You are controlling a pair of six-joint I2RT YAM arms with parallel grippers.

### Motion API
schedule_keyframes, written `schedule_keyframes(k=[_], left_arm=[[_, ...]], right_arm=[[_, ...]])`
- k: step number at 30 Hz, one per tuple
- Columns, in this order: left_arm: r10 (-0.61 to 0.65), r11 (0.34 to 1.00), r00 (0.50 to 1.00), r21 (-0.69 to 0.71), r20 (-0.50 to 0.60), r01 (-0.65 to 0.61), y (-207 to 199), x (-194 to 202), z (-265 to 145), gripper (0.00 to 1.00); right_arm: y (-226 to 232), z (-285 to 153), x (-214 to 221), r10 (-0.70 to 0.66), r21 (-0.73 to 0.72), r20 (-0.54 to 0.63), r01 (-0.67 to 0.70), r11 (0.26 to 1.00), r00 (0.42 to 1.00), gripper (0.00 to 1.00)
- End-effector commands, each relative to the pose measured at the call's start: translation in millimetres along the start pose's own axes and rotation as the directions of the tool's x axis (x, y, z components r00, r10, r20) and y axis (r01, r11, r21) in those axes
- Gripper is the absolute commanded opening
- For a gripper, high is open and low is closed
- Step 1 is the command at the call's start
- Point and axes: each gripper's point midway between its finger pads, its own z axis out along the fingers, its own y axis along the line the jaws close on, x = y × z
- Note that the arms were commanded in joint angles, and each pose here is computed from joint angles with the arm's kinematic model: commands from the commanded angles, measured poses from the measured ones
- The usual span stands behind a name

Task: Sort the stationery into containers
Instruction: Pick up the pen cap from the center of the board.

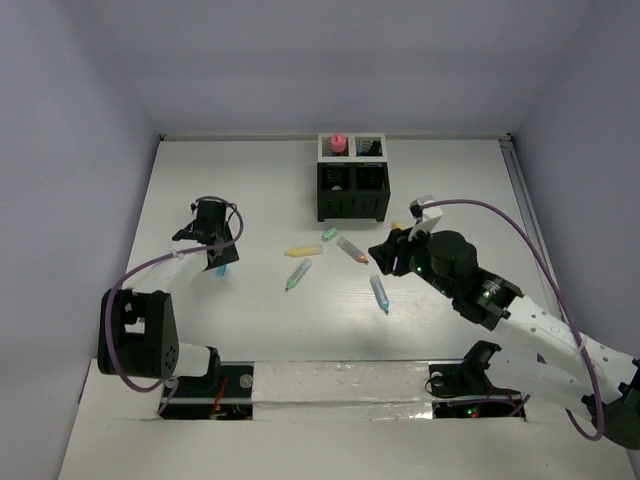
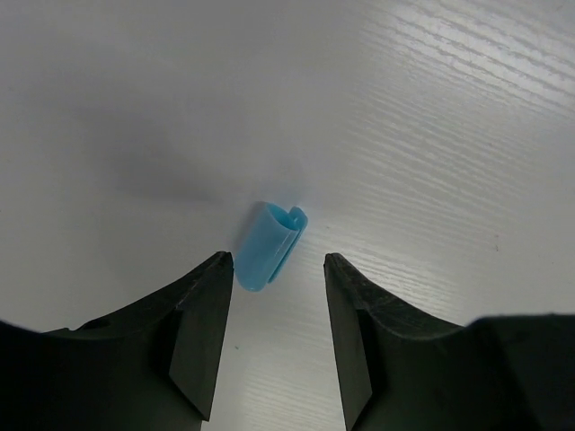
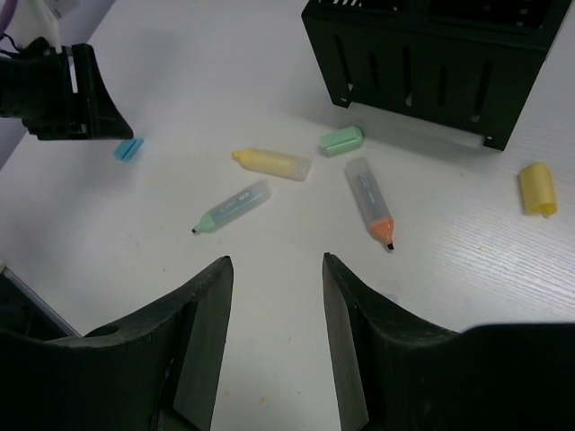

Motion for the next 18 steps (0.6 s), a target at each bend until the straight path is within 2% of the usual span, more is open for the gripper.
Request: schedule_keyframes(k=[1,10,18], left_arm=[[0.003,0.999,1.0,0.042,0.021,-0.003,-11.2,-16.7,-3.2,0.43],[0.006,1.0,0.999,-0.014,-0.051,-0.006,-5.7,-3.7,11.1,0.44],[0.016,1.0,0.996,-0.02,-0.091,-0.018,-6.6,3.7,19.4,0.38]], right_arm=[[-1.7,-2.0,-14.2,0.002,0.013,0.059,-0.002,1.0,0.998,0.51],[-0.1,-2.0,-13.4,0.002,0.006,0.051,-0.003,1.0,0.999,0.51],[-4.7,-0.2,-11.4,-0.007,0.031,0.045,0.006,1.0,0.999,0.52]])
